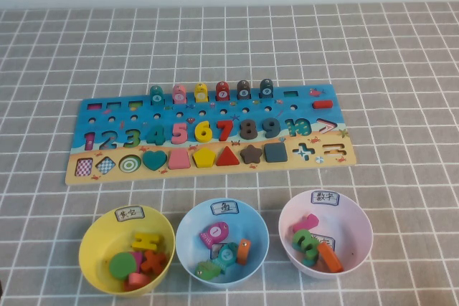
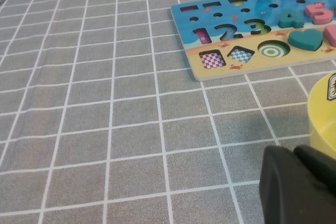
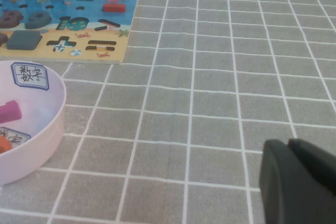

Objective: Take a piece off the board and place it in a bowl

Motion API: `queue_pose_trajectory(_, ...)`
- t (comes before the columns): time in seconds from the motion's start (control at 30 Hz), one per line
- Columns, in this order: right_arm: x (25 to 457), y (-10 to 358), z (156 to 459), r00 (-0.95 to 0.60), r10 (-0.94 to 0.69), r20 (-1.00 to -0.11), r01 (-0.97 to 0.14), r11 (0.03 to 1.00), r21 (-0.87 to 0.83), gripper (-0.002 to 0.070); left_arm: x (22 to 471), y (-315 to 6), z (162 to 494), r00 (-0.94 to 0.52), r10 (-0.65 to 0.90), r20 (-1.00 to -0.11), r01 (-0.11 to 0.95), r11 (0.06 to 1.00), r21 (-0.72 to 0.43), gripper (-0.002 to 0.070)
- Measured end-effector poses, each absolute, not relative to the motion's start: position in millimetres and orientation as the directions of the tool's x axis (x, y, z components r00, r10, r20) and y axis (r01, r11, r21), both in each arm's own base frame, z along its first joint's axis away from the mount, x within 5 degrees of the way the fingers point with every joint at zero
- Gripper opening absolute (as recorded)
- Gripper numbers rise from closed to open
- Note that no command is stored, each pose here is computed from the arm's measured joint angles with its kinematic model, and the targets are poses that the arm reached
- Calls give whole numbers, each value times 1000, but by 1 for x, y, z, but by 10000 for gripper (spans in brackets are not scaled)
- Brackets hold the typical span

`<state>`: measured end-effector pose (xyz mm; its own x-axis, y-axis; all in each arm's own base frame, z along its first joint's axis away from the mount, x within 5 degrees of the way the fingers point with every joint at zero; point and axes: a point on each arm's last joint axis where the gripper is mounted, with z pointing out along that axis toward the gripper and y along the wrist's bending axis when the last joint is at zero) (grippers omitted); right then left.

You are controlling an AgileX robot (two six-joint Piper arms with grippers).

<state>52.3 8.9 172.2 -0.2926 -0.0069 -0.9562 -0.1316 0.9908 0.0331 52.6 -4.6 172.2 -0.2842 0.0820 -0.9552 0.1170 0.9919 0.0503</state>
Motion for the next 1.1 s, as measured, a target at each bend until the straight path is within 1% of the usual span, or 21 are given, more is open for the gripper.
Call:
queue_pose_trajectory(0.6,52,9,172,-291,-4,-957,-132,991,36,-17,53,-5,172,-282,82,-956,117,992,50,-1)
queue_pose_trajectory(0.7,52,9,172,-291,-4,-957,-132,991,36,-17,53,-6,174,-266,56,-962,119,993,25,-1)
queue_pose_trajectory(0.8,52,9,172,-291,-4,-957,-132,991,36,-17,54,-8,179,-225,-14,-974,125,991,-43,-1)
queue_pose_trajectory(0.87,52,9,172,-291,-4,-957,-132,991,36,-17,55,-9,183,-190,-116,-975,126,982,-141,-1)
queue_pose_trajectory(1.0,52,9,172,-291,-4,-957,-132,991,36,-17,55,-11,190,-154,-335,-929,124,927,-355,-1)
queue_pose_trajectory(1.1,52,9,172,-291,-4,-957,-132,991,36,-17,55,-11,192,-144,-408,-901,124,896,-426,-1)
